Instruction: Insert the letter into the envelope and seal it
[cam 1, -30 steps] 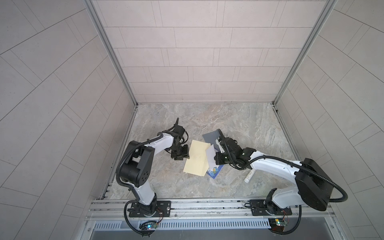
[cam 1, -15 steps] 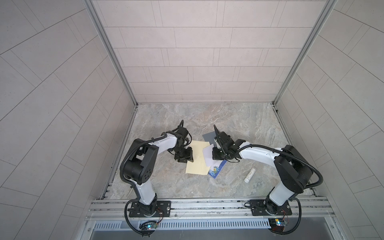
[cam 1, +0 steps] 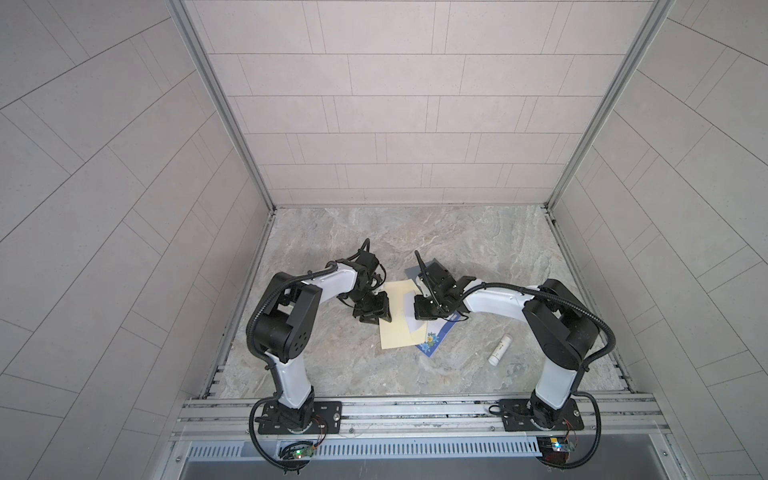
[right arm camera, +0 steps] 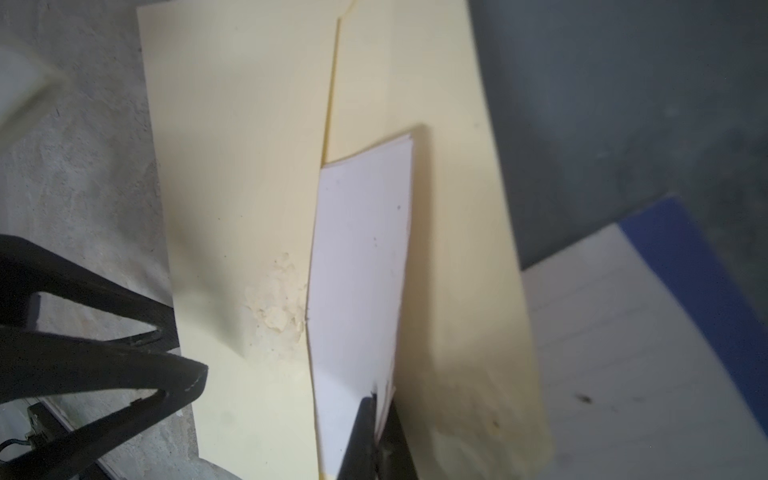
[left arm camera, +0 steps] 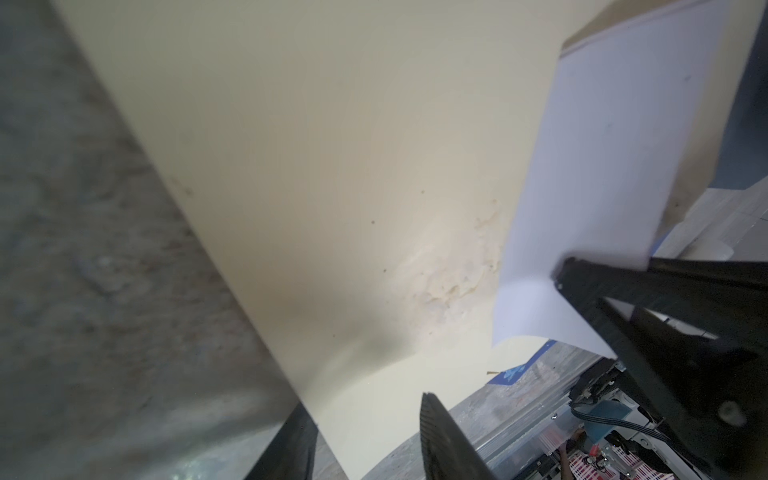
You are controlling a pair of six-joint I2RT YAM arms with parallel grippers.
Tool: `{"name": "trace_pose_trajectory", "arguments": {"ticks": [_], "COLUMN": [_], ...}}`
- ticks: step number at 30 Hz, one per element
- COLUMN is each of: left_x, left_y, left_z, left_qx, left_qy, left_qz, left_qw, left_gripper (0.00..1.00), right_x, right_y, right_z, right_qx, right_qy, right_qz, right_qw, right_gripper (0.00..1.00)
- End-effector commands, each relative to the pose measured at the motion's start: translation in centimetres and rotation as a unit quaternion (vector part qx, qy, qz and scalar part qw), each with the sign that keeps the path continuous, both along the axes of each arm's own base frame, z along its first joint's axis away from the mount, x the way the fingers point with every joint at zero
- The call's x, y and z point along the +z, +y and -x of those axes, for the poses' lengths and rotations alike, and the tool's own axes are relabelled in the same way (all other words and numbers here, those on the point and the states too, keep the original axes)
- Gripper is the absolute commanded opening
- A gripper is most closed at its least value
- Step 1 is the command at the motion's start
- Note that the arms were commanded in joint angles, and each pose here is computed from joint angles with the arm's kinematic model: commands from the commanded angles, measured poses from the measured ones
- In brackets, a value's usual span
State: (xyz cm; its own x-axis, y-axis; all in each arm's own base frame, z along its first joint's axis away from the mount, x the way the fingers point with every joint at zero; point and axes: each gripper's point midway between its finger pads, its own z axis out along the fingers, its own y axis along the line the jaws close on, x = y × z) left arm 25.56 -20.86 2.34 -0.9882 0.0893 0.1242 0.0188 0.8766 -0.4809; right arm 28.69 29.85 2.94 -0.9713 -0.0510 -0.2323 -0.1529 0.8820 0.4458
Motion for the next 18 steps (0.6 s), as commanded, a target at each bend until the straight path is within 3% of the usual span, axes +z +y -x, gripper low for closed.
{"name": "trace_pose_trajectory", "arguments": {"ticks": [1,4,9,11,13,18], "left_x": [-0.5,-0.8,-1.6,-1.9,-2.3,-2.8], "left_y": [-0.2,-0.1,0.6,0.8,0.9,0.9], "left_z": [-0.6,-0.6,-0.5,-0.6,-0.6,-0.9], "left_qx": [-0.008,-0.008,-0.008,-0.008,-0.010,-0.015], "left_qy": [-0.007,-0.004,0.000,0.000,0.002,0.005], "left_qz": [-0.006,-0.012,-0.034,-0.040,-0.045,-0.051], "left_qw": [1.000,1.000,0.999,0.999,0.999,0.999], "left_gripper": [0.48,0.48,0.35,0.25,0.20,0.13], "right_x": [0.0,0.7,1.9,2.2,2.6,3.0], "right_y": [1.8,3.0,2.0,1.3,0.9,0.5], "right_z": [0.4,0.6,0.1,-0.1,-0.2,-0.6], "right_qx": [0.040,0.065,0.052,0.039,0.033,0.026], "right_qy": [-0.002,-0.009,-0.039,-0.047,-0.051,-0.057], "right_qz": [-0.015,-0.020,0.013,0.029,0.038,0.054], "right_qw": [0.999,0.998,0.998,0.998,0.997,0.997], "right_gripper": [0.00,0.06,0.49,0.64,0.71,0.77]}}
